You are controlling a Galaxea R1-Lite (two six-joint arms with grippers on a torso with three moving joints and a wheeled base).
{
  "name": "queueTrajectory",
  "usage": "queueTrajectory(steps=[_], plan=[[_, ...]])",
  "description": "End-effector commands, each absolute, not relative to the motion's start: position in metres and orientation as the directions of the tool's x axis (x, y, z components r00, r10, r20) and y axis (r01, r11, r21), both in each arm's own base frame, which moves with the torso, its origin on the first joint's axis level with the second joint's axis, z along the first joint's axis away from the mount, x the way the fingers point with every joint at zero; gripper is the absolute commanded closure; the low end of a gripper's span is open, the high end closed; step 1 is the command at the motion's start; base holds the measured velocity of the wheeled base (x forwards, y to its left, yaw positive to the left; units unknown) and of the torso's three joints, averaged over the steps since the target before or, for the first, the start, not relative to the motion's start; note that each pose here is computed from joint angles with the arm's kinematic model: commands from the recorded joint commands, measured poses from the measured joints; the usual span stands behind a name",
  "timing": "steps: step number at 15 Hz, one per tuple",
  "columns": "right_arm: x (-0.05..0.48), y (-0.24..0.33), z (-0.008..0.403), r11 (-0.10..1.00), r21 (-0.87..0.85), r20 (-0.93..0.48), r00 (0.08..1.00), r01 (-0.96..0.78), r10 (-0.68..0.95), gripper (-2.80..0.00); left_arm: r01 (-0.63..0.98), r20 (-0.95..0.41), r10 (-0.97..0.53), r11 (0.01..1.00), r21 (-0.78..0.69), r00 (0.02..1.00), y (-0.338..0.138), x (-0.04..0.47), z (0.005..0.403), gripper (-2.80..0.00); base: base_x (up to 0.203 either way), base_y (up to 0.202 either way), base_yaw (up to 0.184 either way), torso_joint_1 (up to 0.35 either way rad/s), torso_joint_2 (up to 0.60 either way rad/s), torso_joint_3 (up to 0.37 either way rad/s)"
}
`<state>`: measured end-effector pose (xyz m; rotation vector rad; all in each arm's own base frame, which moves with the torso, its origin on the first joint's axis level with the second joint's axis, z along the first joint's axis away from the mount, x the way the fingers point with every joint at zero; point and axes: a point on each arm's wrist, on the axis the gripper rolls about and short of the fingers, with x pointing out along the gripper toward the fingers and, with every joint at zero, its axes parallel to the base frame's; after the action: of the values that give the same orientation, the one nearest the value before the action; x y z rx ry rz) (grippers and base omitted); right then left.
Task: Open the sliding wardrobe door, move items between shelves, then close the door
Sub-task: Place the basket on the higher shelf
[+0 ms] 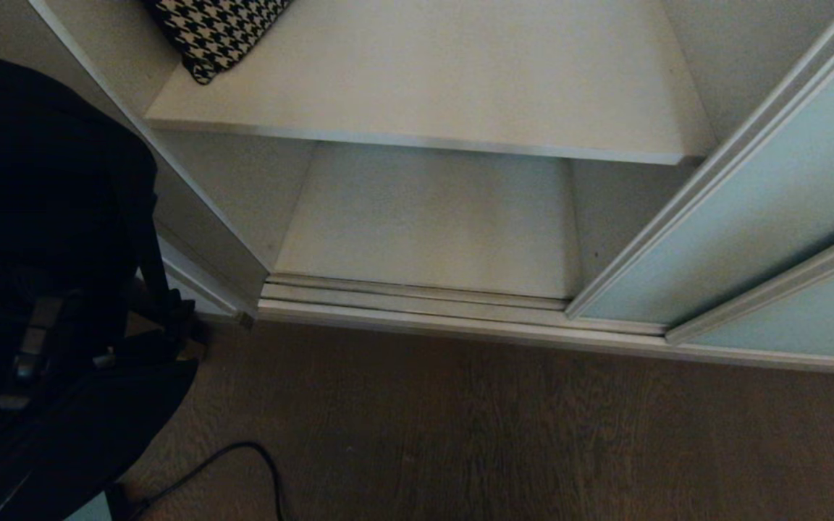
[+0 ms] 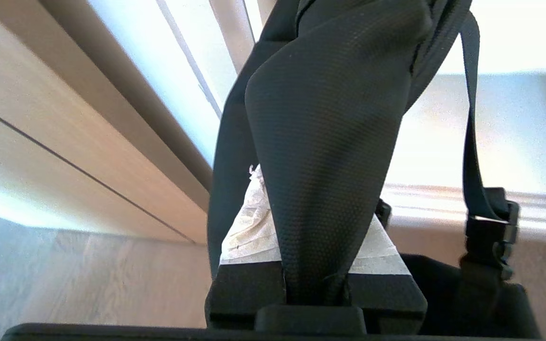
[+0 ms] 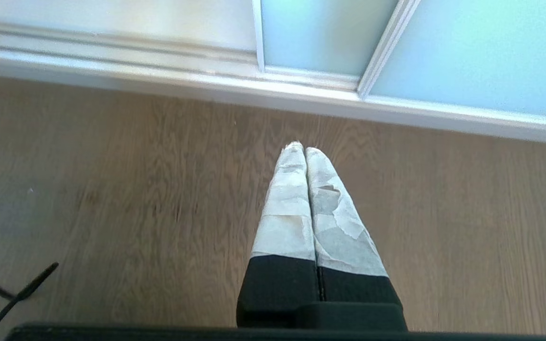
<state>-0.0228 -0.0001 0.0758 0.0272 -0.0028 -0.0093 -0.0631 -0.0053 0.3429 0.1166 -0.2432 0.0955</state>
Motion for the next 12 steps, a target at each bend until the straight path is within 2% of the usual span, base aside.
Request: queueTrajectory(steps=[1, 12], plan=[[-0.0227, -0.0001, 0.0754, 1.0, 0.028, 0.002, 1.0, 0.009, -0.009, 0.0, -0.107, 0.247, 0.079, 0.989, 0.105, 0.966, -0.0052, -0.0611, 0.3477, 0.0, 0.0, 0.0, 0.0, -0.006, 0.0, 0.208], [-0.0227, -0.0001, 0.0754, 1.0, 0.028, 0.002, 1.0, 0.009, -0.009, 0.0, -0.108, 0.28, 0.074, 0.988, 0.107, 0.957, -0.0053, -0.0617, 0.3543, 0.0, 0.0, 0.0, 0.0, 0.004, 0.0, 0.2]])
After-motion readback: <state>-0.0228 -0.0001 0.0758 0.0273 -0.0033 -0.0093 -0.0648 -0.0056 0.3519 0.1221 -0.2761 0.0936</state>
